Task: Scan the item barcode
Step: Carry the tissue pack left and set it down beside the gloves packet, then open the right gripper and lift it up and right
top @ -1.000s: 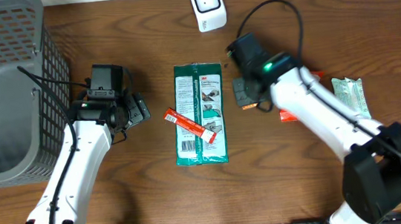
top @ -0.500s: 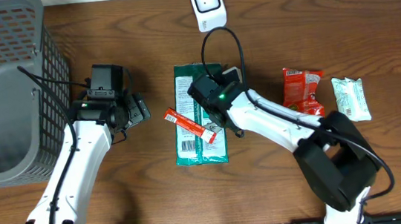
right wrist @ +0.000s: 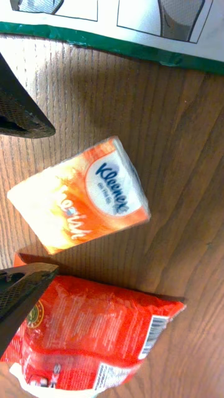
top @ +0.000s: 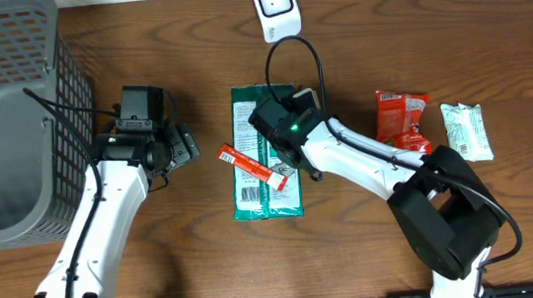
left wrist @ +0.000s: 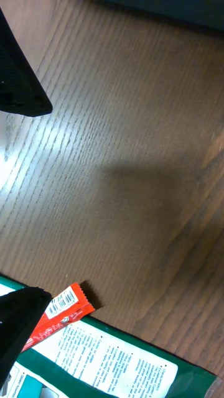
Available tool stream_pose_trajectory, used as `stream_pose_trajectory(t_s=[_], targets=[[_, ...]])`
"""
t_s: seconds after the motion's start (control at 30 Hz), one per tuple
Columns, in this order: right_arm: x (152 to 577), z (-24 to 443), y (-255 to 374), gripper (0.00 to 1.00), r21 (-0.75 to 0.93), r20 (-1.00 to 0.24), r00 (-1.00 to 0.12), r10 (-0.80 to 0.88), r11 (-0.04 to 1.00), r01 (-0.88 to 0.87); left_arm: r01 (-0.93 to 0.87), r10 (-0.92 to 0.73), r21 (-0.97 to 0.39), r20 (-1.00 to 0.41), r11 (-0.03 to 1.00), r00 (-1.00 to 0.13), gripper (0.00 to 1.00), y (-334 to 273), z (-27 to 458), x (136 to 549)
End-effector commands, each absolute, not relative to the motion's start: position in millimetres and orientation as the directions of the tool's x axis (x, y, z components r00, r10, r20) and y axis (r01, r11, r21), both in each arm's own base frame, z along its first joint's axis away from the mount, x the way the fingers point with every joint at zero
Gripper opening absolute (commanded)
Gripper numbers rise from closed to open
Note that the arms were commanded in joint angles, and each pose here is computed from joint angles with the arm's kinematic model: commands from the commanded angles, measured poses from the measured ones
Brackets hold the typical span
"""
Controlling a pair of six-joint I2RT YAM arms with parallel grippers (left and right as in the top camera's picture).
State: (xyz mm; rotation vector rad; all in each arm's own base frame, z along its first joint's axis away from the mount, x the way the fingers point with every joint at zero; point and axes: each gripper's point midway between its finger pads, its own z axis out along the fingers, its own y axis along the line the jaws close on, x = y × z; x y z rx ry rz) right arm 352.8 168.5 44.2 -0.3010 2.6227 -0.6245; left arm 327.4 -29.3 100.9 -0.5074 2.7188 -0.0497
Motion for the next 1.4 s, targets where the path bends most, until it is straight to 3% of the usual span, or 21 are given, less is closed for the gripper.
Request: stream_pose_trajectory(t_s=[0.0, 0.2, 0.37, 0.43, 0.53, 0.57, 0.97, 1.17, 1.37], targets=[[355, 45, 163, 0.61, -0.436, -0.352, -0.898, -0.266, 0.895, -0.094, -0.351, -0.362, -0.098, -0.36, 0.931, -0.86, 0.89, -27, 103, 330], [363, 60, 160, 0.64, -0.345, -0.331, -0.903, -0.273, 0.926, -0.154, -0.351, -0.362, -0.098, -0.36, 0.931, -0.86, 0.89, -27, 103, 330], [372, 76, 162, 0.58, -0.065, -0.336, -0.929, -0.153, 0.988, -0.139, -0.351, -0.362, -0.098, -0.36, 0.931, -0.86, 0.88, -27, 103, 330], [382, 77, 151, 0.42, 0.076, -0.32, -0.946, -0.06, 0.993, -0.089, -0.351, -0.362, -0.098, -0.36, 0.931, -0.86, 0.89, -27, 103, 330], [390, 70, 133, 0.06, 0.137, -0.299, -0.954, 0.01, 0.99, -0.033, -0.351, -0.362, -0.098, -0.36, 0.931, -0.86, 0.89, -27, 103, 330], [392, 66, 126, 0.01, 0.139, -0.293, -0.955, 0.034, 0.99, -0.008, -0.351, -0.362, -0.098, -0.36, 0.931, -0.86, 0.89, -27, 103, 330], [387, 13, 69, 0.01, 0.058, -0.264, -0.954, 0.139, 0.99, 0.128, -0.351, -0.362, -0.098, -0.36, 0.931, -0.86, 0.89, -27, 103, 330], [368, 7, 13, 0.01, -0.079, -0.204, -0.955, 0.217, 0.968, 0.237, -0.351, -0.362, -0.098, -0.36, 0.931, -0.86, 0.88, -27, 103, 330], [362, 7, -24, 0.01, -0.093, -0.185, -0.933, 0.308, 0.94, 0.329, -0.351, -0.362, -0.098, -0.36, 0.931, -0.86, 0.89, -27, 103, 330]])
